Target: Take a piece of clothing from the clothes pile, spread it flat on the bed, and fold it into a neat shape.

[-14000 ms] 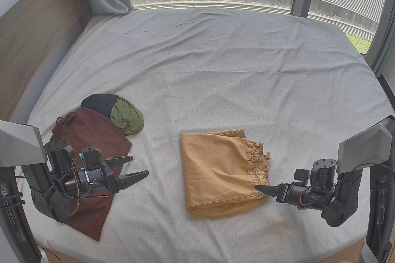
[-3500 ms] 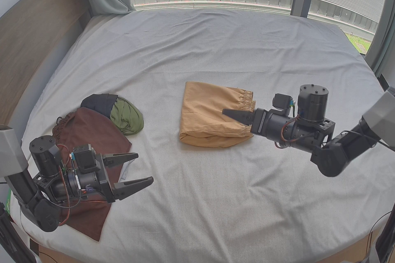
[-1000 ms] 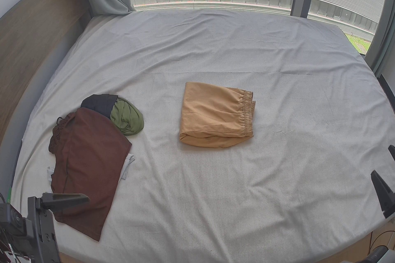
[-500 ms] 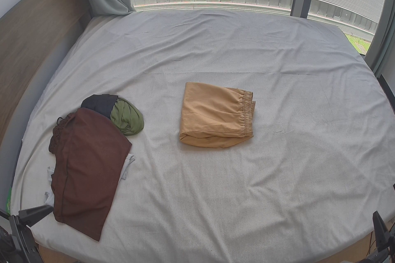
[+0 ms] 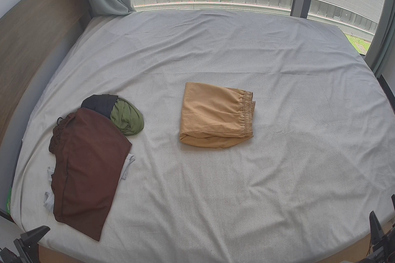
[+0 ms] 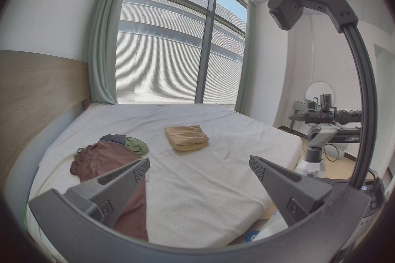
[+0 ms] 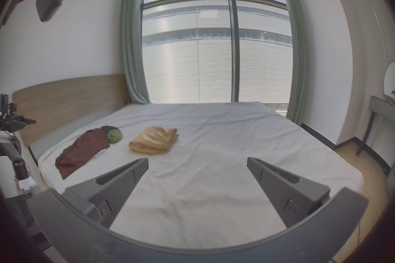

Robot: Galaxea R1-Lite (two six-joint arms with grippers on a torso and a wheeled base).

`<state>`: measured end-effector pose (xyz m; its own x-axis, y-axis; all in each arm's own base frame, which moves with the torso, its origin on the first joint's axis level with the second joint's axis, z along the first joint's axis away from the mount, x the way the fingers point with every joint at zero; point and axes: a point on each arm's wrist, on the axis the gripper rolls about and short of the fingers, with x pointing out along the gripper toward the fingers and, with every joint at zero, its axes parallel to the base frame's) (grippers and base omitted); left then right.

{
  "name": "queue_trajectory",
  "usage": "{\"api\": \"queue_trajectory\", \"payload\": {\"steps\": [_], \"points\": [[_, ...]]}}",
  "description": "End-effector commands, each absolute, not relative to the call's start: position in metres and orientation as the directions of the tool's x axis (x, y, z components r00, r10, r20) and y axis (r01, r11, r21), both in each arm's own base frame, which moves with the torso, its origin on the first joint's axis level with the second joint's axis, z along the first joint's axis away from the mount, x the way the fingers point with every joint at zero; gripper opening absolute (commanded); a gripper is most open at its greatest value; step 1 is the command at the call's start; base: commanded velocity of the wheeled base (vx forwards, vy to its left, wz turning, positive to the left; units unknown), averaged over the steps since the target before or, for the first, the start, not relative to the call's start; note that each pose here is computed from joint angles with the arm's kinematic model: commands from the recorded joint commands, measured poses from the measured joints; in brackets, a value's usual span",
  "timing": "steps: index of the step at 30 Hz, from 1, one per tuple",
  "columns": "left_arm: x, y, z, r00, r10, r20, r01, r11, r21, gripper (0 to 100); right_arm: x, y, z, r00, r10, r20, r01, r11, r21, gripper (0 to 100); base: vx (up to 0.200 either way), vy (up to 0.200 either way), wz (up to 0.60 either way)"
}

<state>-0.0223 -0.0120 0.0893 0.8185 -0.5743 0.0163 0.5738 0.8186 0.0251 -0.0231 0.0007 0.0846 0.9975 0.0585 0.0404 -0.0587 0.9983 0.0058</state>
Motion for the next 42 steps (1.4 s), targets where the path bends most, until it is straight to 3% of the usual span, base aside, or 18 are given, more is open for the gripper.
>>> {"api": "queue_trajectory", "payload": {"steps": [1, 24, 30, 42], "points": [[-0.026, -0.012, 0.083, 0.848, -0.526, 0.063, 0.525, 0.851, 0.032, 100, -0.023, 0.0, 0.074, 1.0, 0.02, -0.014, -0.02, 1.0, 0.005, 100, 0.0, 0.0, 0.0], [-0.023, -0.003, 0.083, 0.99, -0.118, 0.075, 0.118, 0.993, 0.003, 100, -0.023, 0.0, 0.075, 1.0, 0.023, -0.006, -0.023, 1.0, 0.002, 100, 0.0, 0.0, 0.0], [-0.023, 0.0, 0.074, 1.0, 0.02, -0.012, -0.02, 1.0, 0.011, 100, -0.023, 0.0, 0.075, 1.0, 0.023, -0.006, -0.023, 1.0, 0.0, 100, 0.0, 0.0, 0.0], [-0.023, 0.001, 0.076, 1.0, 0.02, 0.0, -0.02, 1.0, 0.018, 100, -0.023, 0.0, 0.075, 1.0, 0.031, -0.003, -0.031, 0.999, -0.014, 100, 0.0, 0.0, 0.0]]}}
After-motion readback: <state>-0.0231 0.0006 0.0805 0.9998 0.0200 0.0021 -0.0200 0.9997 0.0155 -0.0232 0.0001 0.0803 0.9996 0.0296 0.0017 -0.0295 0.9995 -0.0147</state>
